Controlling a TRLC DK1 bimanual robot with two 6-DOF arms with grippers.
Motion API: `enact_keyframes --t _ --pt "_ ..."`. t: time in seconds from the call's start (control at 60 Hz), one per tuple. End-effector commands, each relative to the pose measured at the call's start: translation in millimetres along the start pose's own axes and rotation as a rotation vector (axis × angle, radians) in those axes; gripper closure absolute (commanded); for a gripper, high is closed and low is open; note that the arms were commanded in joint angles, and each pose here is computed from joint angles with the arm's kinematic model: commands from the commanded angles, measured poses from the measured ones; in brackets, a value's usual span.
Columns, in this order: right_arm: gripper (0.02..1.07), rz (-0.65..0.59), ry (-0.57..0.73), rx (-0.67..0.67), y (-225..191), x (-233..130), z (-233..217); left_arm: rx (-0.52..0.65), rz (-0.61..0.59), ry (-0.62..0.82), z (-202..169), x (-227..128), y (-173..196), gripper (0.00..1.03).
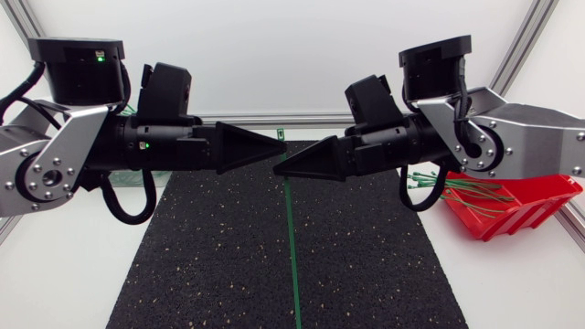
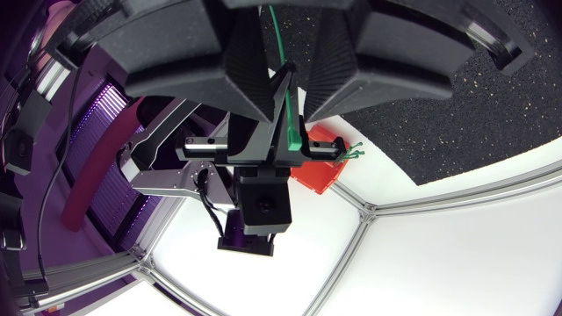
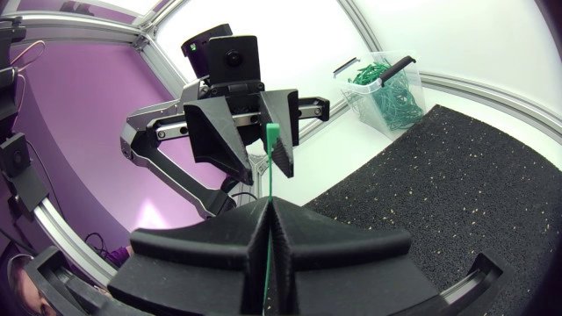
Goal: Take a green cable tie from the red box, thread the tail through the head to close it, then place it in the transparent bin on the left.
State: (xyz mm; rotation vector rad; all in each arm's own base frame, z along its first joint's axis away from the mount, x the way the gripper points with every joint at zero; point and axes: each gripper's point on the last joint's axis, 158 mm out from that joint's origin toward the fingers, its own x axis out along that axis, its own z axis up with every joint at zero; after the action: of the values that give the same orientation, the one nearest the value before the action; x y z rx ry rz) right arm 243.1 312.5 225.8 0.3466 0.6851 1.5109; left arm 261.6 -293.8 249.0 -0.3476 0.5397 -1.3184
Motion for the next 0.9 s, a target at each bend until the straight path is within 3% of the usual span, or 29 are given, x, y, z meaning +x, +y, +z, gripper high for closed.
enact_keyframes --t 0.0,0.117,0.883 --pt "1.01 0.005 -0.004 0.021 2.5 -0.2 -3.5 -0.036 -0.011 0.012 -10.2 1.8 1.8 0.84" --pt "1.01 0.004 -0.004 0.020 3.0 0.1 -3.6 -0.035 -0.013 -0.011 -5.8 0.6 2.6 1.00" --pt "1.01 0.010 0.014 -0.012 10.6 16.7 -14.5 -0.057 -0.042 0.002 -11.4 4.1 -3.6 1.00"
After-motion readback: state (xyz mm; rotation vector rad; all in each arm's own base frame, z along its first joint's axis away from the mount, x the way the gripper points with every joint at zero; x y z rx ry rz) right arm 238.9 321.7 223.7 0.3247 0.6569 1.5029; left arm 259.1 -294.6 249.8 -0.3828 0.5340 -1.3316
